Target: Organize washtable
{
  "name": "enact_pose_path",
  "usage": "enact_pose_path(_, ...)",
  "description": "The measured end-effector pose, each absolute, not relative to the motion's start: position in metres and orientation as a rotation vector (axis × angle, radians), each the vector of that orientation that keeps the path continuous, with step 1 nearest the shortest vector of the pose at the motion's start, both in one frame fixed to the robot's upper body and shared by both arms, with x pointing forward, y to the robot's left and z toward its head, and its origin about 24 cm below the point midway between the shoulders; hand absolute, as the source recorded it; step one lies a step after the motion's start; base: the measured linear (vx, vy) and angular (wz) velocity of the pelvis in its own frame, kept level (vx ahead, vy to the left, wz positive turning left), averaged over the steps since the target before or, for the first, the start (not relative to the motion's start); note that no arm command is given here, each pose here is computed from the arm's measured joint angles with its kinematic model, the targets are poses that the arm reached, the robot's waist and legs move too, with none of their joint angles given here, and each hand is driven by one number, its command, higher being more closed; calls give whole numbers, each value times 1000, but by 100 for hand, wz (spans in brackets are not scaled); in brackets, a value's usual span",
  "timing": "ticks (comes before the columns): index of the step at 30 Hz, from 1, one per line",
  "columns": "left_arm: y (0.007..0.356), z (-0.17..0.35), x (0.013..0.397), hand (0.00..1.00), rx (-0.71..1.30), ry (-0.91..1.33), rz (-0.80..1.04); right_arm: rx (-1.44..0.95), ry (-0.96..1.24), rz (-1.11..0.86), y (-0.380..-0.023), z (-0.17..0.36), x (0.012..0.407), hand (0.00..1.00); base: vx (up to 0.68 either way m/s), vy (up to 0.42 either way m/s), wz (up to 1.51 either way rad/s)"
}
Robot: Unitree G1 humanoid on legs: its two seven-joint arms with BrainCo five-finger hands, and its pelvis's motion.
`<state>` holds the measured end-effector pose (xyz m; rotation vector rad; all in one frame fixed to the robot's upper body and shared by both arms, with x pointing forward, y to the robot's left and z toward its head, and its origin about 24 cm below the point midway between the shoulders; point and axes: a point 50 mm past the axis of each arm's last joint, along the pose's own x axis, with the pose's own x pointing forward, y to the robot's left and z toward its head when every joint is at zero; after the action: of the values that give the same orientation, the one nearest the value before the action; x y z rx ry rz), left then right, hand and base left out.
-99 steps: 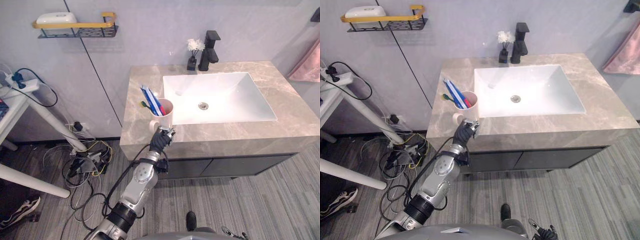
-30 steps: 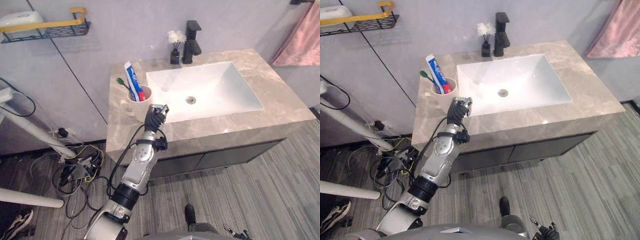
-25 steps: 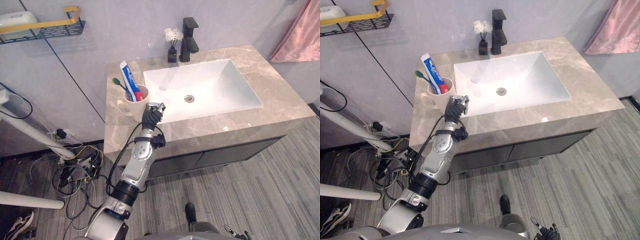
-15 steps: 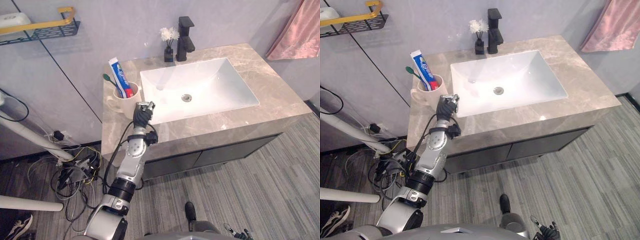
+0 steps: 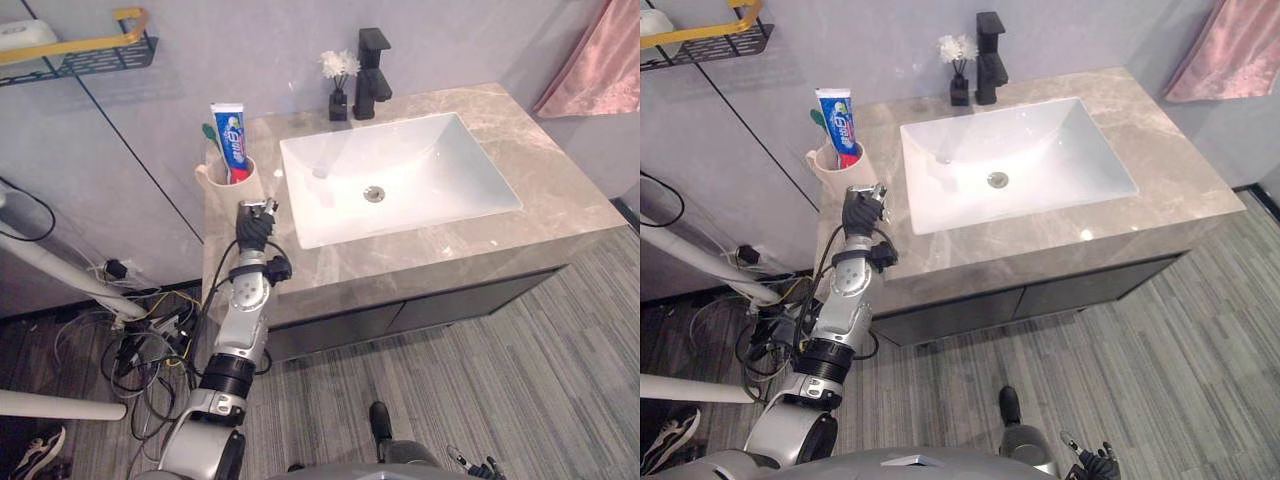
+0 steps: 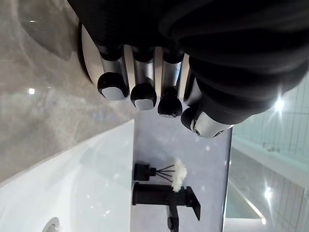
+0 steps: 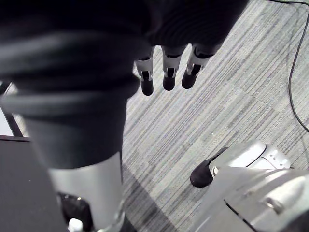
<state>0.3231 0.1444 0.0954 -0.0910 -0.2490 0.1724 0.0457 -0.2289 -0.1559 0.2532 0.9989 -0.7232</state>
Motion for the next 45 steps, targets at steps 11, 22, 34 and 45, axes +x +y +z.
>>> enact_pose_path(11, 128, 95, 307, 100, -61, -282, 64, 254, 998, -709, -228, -156, 46, 0, -2, -3, 3)
enact_pose_path(22, 133, 77, 297, 100, -47, -225, 79, 249, 999, -703, -228, -156, 47, 0, 0, 0, 0)
enact_pose_path(34, 152, 73, 295, 100, -55, -219, 174, 249, 1000, -703, -228, -156, 47, 0, 0, 0, 0)
enact_pose_path(45, 165, 80, 303, 100, -70, -242, 261, 246, 1000, -694, -227, -156, 47, 0, 1, 1, -1)
